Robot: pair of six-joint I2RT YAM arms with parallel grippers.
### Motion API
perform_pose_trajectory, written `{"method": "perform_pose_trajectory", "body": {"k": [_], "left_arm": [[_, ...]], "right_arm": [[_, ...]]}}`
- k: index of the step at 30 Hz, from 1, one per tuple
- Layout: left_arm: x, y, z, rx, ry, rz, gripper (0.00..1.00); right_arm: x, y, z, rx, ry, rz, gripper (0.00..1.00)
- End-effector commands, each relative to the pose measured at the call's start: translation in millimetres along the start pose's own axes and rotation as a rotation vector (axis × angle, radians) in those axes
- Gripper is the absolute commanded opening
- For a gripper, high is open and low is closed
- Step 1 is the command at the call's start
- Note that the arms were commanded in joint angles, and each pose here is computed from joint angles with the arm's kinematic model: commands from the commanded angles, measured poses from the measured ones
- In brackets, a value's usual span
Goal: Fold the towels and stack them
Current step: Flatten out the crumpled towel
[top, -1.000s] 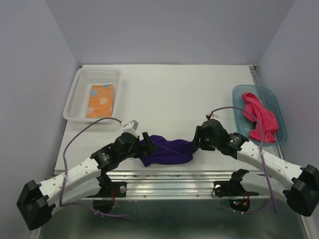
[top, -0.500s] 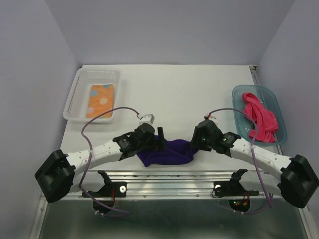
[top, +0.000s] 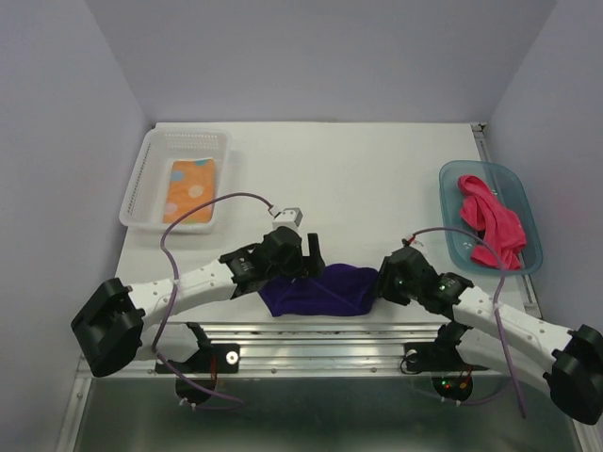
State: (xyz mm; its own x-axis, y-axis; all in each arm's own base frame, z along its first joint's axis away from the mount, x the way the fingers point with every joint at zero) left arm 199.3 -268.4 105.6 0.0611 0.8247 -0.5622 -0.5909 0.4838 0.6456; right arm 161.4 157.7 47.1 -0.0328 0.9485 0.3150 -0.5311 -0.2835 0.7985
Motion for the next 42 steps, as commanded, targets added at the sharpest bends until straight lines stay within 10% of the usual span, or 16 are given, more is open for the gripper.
{"method": "perform_pose_trajectory", "body": {"k": [1, 7, 17, 42], "left_arm": [[-31, 2, 12, -0.022, -0.05, -0.07, 0.99], [-64, 1, 1, 0.013, -0.134, -0.147, 0.99], [-91, -27, -43, 0.138, -0.278, -0.145, 0.98], [-107, -51, -105, 0.354, -0.328, -0.295, 0.76]], "right_arm": [[8, 0, -3, -0.022, -0.044, 0.08, 0.52], [2, -10, -12, 0.007, -0.054, 0.053, 0.5], [-7, -11, -6, -0.063, -0.083, 0.028, 0.09], [23, -11, -3, -0.103, -0.17, 0.234, 0.01]]}}
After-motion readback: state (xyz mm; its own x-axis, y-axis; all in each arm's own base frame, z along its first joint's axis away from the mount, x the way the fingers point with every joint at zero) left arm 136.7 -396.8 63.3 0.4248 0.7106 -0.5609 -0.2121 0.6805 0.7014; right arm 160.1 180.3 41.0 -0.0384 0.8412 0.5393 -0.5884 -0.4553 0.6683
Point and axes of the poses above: each gripper's point midway between its finger pads, its own y axis back along the fingers, its own x axis along the line the jaws close on, z = x × y, the point moved 1 cm from there along y, back along the fingers, and after that the axes turned 13 degrees about y, right-handed, at the moved point
